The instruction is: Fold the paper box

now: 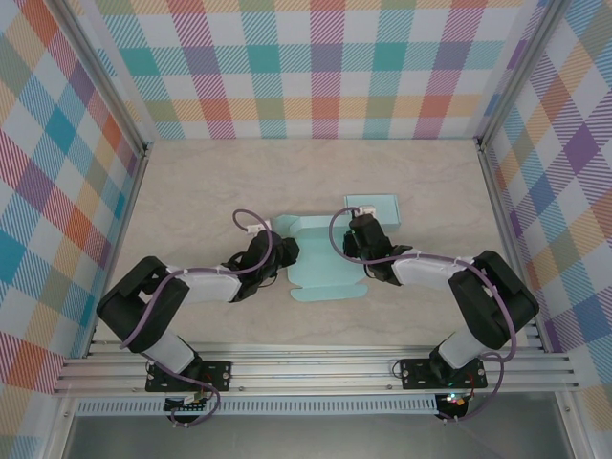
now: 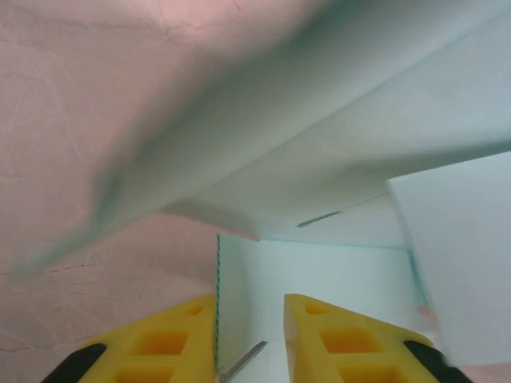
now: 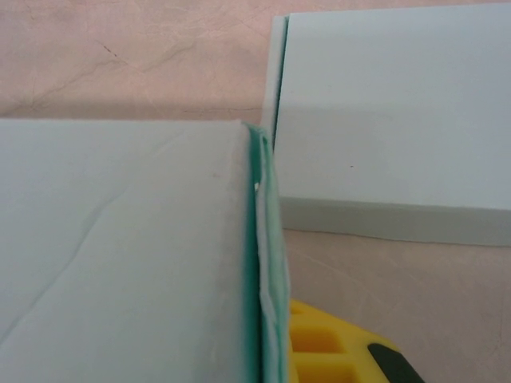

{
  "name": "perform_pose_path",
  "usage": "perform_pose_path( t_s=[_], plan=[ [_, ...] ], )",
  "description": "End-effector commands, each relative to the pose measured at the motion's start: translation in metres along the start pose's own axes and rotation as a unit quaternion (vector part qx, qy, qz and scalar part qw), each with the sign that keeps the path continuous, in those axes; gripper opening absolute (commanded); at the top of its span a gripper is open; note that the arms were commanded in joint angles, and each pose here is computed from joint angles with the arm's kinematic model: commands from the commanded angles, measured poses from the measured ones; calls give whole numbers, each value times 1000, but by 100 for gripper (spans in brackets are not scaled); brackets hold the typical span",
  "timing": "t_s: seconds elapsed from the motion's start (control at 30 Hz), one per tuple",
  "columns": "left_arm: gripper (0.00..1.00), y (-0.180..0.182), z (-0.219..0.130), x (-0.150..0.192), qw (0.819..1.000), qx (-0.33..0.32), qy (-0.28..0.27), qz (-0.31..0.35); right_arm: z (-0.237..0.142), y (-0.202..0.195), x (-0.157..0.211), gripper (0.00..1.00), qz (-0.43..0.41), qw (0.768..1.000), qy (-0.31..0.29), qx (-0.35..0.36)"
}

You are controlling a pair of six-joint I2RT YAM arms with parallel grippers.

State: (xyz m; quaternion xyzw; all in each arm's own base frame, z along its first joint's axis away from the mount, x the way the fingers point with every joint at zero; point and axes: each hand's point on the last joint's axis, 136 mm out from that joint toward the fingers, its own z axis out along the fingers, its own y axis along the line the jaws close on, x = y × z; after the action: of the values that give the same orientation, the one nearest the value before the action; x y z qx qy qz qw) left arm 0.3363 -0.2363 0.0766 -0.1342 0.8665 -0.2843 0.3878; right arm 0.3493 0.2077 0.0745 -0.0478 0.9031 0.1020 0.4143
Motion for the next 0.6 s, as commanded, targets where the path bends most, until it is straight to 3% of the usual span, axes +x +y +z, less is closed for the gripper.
perform_pose_path(
  t_s=[0.0,0.4,0.57],
  plan=[
    [23,-18,-5,-17,999,25,-23,10,2,10,-4,0,8,1000,-4,-13],
    [17,-42,13,-10,999,53,-7,12,3,23,0,0,1,1000,1,-24],
    [14,-34,20,-3,999,38,-1,1,3,24,2,0,-1,1000,3,-22]
  ],
)
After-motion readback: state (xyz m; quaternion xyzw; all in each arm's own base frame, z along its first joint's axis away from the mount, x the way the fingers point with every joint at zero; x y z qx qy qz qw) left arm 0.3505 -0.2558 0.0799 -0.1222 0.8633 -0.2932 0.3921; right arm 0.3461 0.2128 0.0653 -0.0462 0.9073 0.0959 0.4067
